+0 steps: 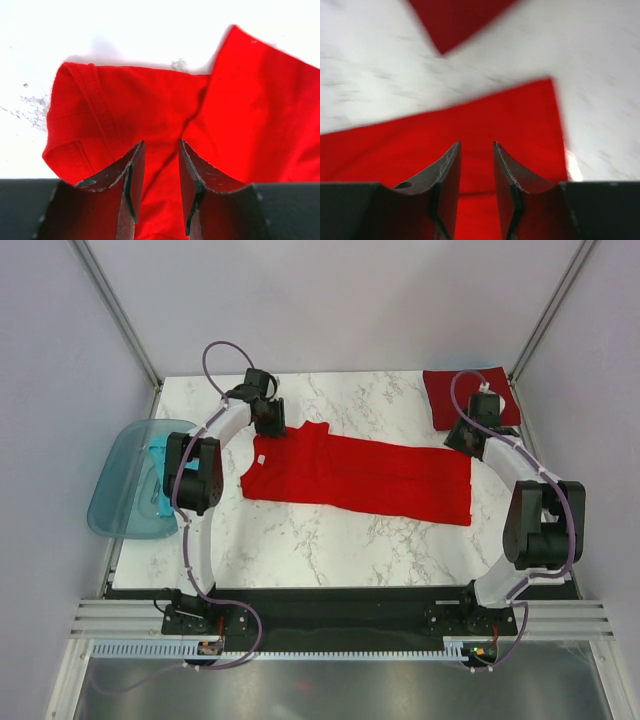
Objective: Fold and stack the t-shirts
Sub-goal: Fold the tshirt
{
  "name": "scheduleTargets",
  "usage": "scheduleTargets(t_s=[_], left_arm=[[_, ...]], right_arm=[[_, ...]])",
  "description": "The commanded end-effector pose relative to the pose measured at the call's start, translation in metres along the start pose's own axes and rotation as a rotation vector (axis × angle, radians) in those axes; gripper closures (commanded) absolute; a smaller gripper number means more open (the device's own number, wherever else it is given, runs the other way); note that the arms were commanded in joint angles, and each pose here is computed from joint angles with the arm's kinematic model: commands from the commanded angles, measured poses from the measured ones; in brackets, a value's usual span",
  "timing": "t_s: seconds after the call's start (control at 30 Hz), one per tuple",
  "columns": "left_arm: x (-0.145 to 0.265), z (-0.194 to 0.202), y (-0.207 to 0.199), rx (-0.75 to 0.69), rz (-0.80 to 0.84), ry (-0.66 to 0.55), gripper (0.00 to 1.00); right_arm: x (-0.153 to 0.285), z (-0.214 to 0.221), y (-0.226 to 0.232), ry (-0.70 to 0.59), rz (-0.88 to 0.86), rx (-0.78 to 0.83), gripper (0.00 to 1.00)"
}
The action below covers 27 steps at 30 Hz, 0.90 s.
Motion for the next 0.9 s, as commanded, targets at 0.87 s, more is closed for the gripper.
scheduleTargets(t_s=[0.87], left_arm=[[-0.014, -0.008, -0.006, -0.012, 0.245, 0.081, 0.61]], right_arm=[[-0.104, 0.007, 0.303, -0.033, -1.273, 0.429, 0.58]])
Point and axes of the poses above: each gripper's point midway between its finger pads, its own x axis back along the fingers, its own y axis along the line the jaws close on, z = x × y, the point moved 9 cm from there along x, back along the fingers, and after that the axes turned 9 degrees about x, right-handed, at the moved point
